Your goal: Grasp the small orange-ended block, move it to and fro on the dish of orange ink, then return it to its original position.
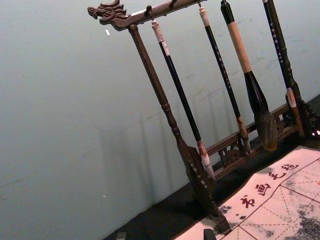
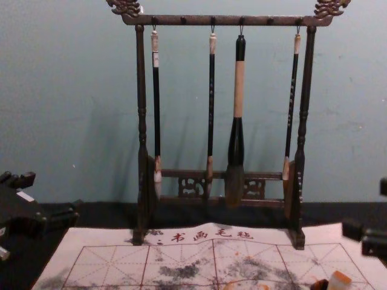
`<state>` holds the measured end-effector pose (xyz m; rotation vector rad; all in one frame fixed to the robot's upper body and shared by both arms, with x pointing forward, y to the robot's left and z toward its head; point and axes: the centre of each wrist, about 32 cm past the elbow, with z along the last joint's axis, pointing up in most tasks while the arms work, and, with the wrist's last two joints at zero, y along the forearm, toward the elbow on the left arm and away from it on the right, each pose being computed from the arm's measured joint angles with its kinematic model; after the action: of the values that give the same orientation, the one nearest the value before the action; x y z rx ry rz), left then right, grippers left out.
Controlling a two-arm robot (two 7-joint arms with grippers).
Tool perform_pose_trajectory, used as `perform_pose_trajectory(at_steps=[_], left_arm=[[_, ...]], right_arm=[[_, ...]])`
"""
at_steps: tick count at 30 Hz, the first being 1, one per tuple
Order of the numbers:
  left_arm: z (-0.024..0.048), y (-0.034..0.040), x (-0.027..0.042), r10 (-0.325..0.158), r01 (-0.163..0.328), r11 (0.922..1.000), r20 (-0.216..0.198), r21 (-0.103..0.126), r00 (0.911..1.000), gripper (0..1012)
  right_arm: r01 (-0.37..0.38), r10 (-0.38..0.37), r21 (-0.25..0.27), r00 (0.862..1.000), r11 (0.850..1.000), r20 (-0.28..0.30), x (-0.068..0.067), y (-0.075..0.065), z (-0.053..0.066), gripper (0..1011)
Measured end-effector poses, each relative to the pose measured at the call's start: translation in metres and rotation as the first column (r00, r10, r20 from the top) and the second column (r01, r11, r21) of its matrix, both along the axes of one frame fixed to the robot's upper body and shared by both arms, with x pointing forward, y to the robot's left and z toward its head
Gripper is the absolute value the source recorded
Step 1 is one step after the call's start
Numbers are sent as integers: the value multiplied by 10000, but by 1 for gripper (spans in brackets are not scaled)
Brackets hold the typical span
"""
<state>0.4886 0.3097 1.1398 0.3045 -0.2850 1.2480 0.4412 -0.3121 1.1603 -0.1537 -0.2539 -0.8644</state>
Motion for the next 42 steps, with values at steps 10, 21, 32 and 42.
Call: perform_pose_trajectory(at_steps=[10, 21, 32, 42], left_arm=[[0, 0, 0, 1, -1, 10000, 0, 0, 10000, 1001], [0, 0, 0, 0, 0, 10000, 0, -1, 10000, 1001], [0, 0, 0, 0, 0, 10000, 0, 0, 10000, 1001], [0, 0, 0, -1, 1, 10000, 1, 0, 10000, 1001]], right_arm=[[-825, 830, 96, 9904, 9965, -1104, -41, 79, -109, 1000], [-878, 853, -61, 9800, 9961, -1799, -16, 106, -217, 1000], [-705, 665, -93, 9711, 9975, -2293, 8, 122, -333, 1000], [-522, 529, 96, 9649, 9986, -2571, 35, 127, -358, 1000]])
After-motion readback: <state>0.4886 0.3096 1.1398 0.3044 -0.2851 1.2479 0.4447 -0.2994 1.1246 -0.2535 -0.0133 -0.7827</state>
